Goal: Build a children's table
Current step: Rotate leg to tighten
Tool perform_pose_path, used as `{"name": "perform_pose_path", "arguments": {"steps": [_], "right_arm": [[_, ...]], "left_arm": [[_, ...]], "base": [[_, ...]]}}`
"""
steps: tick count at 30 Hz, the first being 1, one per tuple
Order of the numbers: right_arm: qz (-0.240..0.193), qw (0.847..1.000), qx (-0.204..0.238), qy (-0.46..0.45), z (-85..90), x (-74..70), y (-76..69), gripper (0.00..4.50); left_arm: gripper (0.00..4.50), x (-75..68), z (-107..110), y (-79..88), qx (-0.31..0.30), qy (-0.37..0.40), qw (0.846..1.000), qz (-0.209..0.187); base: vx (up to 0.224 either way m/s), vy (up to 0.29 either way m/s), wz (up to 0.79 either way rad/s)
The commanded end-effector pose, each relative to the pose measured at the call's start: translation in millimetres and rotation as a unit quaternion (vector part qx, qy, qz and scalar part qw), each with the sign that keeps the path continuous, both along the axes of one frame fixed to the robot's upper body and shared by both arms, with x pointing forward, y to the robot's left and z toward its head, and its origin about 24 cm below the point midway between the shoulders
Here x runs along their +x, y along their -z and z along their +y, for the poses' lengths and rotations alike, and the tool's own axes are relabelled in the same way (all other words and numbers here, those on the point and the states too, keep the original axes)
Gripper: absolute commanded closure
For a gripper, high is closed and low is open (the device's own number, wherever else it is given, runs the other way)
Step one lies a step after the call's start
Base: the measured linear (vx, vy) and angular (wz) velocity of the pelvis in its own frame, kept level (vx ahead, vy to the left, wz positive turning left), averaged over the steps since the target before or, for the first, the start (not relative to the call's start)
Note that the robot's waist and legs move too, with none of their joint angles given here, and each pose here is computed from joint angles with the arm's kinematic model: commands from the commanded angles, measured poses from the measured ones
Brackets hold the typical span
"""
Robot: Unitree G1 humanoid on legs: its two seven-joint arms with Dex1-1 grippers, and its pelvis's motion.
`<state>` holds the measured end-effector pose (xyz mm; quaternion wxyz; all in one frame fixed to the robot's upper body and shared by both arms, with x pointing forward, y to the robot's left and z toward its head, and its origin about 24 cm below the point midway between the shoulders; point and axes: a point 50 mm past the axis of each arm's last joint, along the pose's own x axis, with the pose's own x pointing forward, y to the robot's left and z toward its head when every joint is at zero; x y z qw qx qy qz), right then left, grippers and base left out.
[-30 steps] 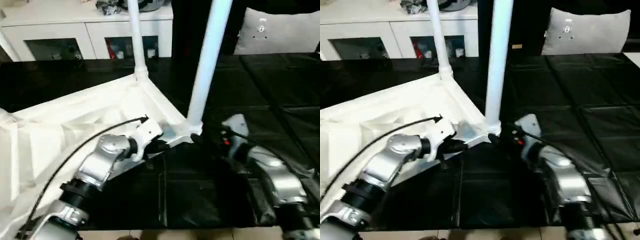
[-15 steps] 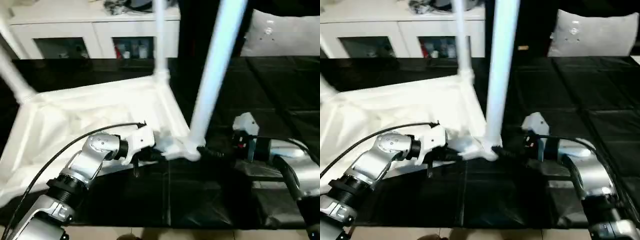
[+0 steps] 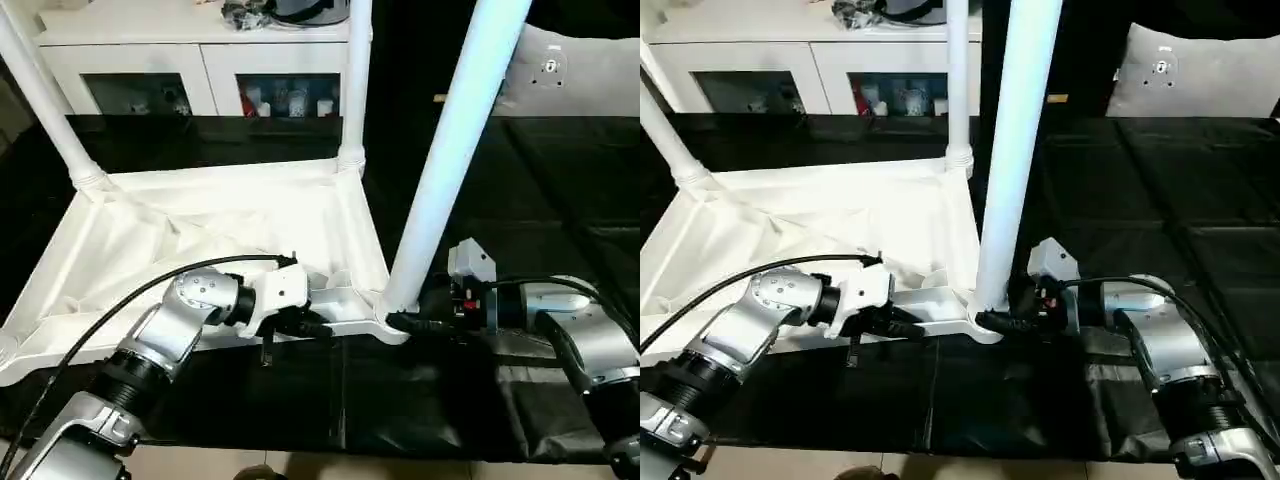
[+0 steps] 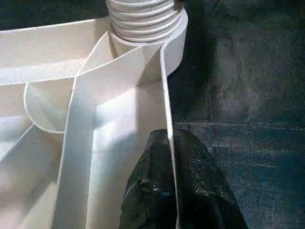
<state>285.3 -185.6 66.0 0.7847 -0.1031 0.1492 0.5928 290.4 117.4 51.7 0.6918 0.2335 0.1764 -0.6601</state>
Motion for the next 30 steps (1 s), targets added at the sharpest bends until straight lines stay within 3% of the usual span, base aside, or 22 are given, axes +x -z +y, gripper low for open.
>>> {"name": "perform_pose_path", "arguments": {"steps": [1, 9, 13, 16, 20, 21, 22, 25, 27, 30], "right_arm": [[0.005, 1.0, 0.004, -0.004, 1.5, 1.5, 0.3, 1.54], [0.026, 1.0, 0.009, 0.004, 4.9, -1.4, 7.8, 1.84], [0.05, 0.996, 0.02, 0.066, 19.6, -0.7, 18.3, 1.86], [0.07, 0.983, 0.029, 0.169, 35.9, 6.9, 30.1, 1.86], [0.081, 0.958, 0.042, 0.272, 50.1, 19.0, 34.4, 1.86], [0.081, 0.958, 0.042, 0.272, 50.1, 19.0, 34.4, 1.86], [0.071, 0.942, 0.032, 0.326, 55.6, 25.8, 36.4, 1.86], [0.062, 0.926, 0.048, 0.369, 60.5, 31.1, 36.0, 1.86], [0.062, 0.924, 0.052, 0.373, 61.1, 31.4, 35.8, 1.31], [0.056, 0.924, 0.064, 0.373, 61.6, 28.8, 33.7, 0.95]], "left_arm": [[4.5, -11.0, -3.7, 11.2, 0.026, 0.048, 0.998, 0.026], [4.5, -12.2, -5.6, 11.6, 0.014, 0.04, 0.998, 0.038], [4.5, -11.1, -11.6, 8.5, -0.024, 0.0, 0.998, 0.056], [4.5, -7.5, -21.0, 8.3, -0.039, -0.059, 0.995, 0.063], [4.5, -4.4, -36.7, 7.6, -0.054, -0.112, 0.99, 0.06], [4.5, -4.4, -36.7, 7.6, -0.054, -0.112, 0.99, 0.06], [4.5, -1.8, -47.4, 4.5, -0.068, -0.142, 0.986, 0.051], [4.5, 2.2, -60.6, 0.6, -0.083, -0.176, 0.98, 0.038], [4.5, 2.9, -62.3, 0.1, -0.085, -0.181, 0.979, 0.035], [4.5, 5.6, -63.7, -1.6, -0.087, -0.194, 0.977, 0.027]], "base": [[0.0, 0.0, 0.0], [0.0, 0.0, 0.0], [0.0, 0.0, 0.0], [-0.018, -0.002, -0.01], [-0.032, 0.0, -0.02], [0.0, 0.0, 0.0], [0.0, 0.0, 0.0], [0.0, 0.0, 0.0], [0.0, 0.0, 0.0], [0.0, 0.0, 0.0]]}}
